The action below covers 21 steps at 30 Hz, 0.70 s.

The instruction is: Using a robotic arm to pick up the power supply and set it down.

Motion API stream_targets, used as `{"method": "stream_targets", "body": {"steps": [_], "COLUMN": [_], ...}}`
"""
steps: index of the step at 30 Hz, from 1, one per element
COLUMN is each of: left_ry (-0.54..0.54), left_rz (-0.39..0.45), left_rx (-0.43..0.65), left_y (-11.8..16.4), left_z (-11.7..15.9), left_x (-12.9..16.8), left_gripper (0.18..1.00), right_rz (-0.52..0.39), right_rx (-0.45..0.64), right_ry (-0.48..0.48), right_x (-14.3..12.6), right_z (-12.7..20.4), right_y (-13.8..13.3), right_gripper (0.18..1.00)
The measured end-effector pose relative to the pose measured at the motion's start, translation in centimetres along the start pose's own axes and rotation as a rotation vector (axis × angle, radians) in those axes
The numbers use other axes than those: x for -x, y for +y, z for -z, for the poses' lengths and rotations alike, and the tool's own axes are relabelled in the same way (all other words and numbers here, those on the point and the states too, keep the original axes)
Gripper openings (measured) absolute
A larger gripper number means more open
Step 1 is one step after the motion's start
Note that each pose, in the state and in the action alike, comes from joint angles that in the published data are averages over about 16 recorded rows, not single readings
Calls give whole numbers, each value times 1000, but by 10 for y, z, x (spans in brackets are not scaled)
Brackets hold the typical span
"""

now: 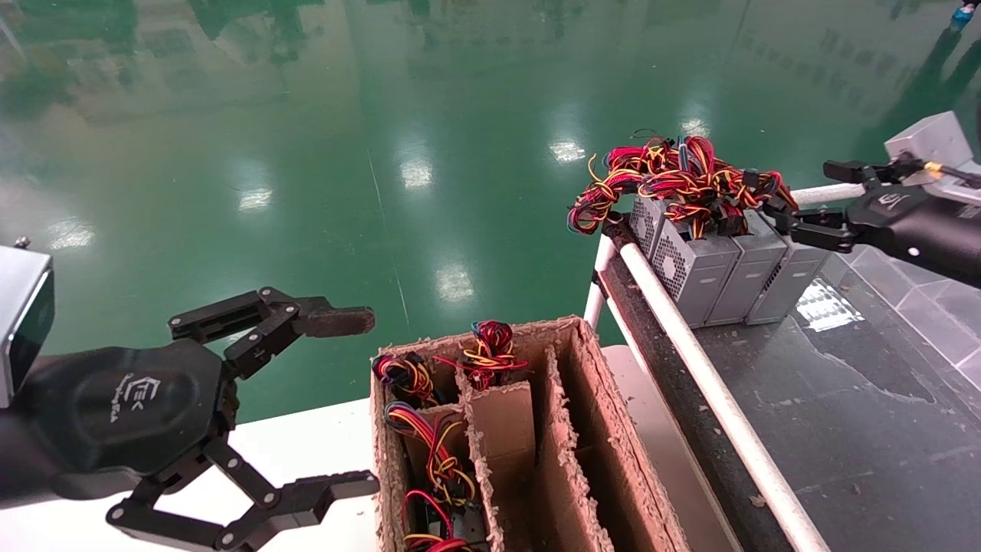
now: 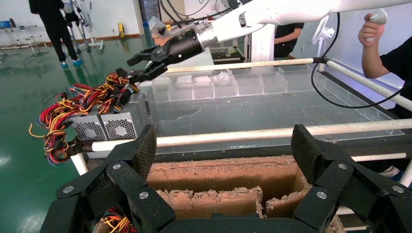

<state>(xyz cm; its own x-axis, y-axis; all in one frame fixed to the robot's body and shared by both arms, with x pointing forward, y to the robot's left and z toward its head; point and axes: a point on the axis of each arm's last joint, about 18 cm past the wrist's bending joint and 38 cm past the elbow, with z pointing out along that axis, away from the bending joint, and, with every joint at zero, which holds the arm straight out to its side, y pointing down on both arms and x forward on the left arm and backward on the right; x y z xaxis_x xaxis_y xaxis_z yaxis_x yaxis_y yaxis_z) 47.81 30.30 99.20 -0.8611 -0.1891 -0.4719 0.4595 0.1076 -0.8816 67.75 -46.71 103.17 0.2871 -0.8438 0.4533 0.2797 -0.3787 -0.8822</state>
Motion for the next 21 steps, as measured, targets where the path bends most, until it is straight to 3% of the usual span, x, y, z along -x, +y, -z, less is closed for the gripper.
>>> {"method": "stream_targets", "body": {"steps": [11, 21], "left_ry": [0, 0], "left_rz": [0, 0], "left_rx": [0, 0], "left_y": [0, 0], "left_z": [0, 0], "left_x": [0, 0], "left_gripper": [1001, 1001], "right_rz": [-92, -117], "right_rx": [-148, -235], "right_ry": [-89, -167], "right_x": [-6, 1], "right_z": [34, 51], "right_y": [-37, -55], "right_gripper": [936, 992]}}
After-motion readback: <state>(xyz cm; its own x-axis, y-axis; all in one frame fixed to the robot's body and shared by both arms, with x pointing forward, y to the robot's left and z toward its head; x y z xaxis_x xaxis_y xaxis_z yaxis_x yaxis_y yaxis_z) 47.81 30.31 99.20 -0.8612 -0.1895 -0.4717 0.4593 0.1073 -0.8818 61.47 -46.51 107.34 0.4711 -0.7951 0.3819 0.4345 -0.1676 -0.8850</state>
